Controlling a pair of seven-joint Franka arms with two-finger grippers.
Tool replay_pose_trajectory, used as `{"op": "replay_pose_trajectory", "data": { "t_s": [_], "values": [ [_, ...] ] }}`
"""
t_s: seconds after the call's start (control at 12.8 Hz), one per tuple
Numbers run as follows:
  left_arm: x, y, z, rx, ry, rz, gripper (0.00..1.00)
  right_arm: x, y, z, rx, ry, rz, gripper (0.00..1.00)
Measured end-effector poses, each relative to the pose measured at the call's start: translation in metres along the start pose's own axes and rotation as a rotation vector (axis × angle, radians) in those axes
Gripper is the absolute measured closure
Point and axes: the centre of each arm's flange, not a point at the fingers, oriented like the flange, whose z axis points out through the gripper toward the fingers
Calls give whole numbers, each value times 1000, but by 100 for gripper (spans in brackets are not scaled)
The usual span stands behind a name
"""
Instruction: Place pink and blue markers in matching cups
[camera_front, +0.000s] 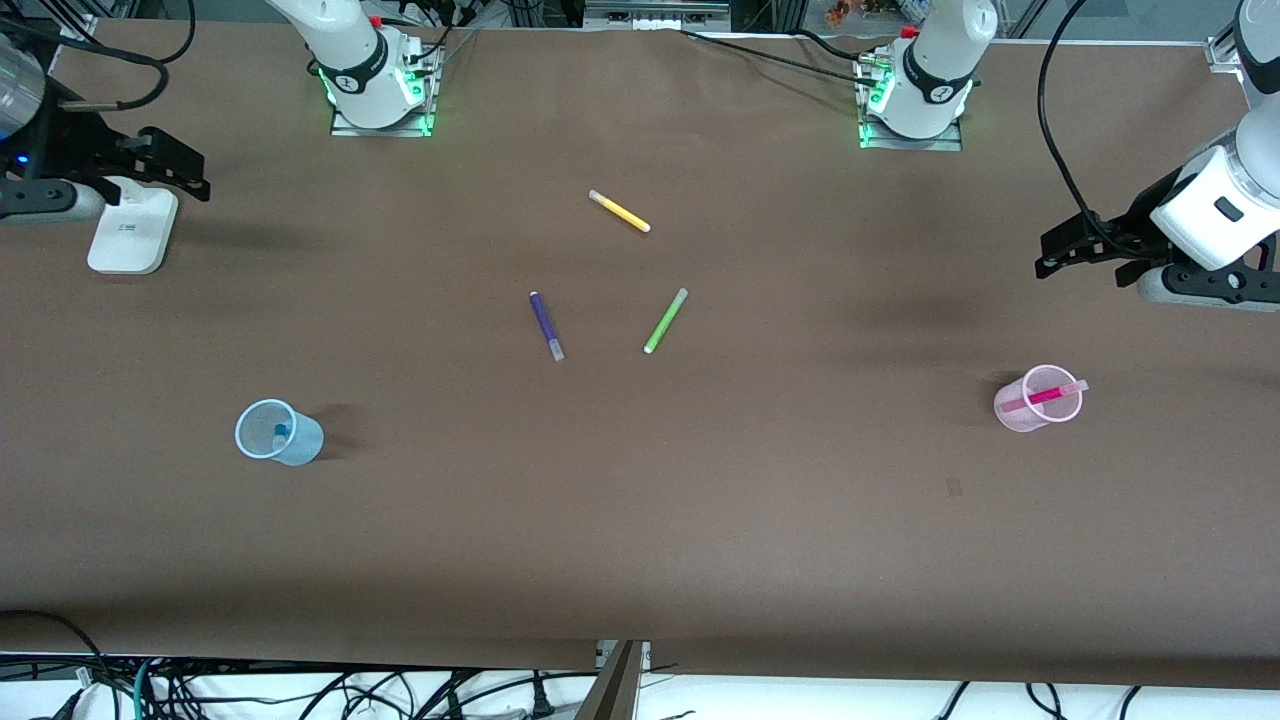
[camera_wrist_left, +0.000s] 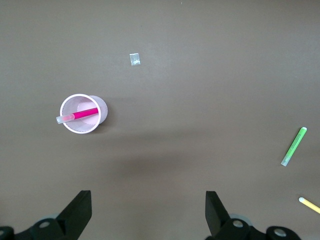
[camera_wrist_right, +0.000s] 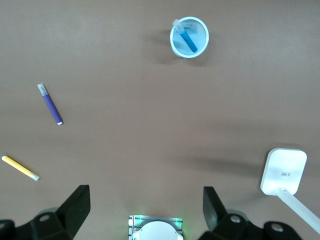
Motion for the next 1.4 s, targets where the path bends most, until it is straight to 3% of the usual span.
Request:
{"op": "replay_pose_trajectory", "data": {
  "t_s": [1.4],
  "values": [
    [0,-2,-1,22,3,19,0,4,8,6,2,-20,14,0]
  ]
}}
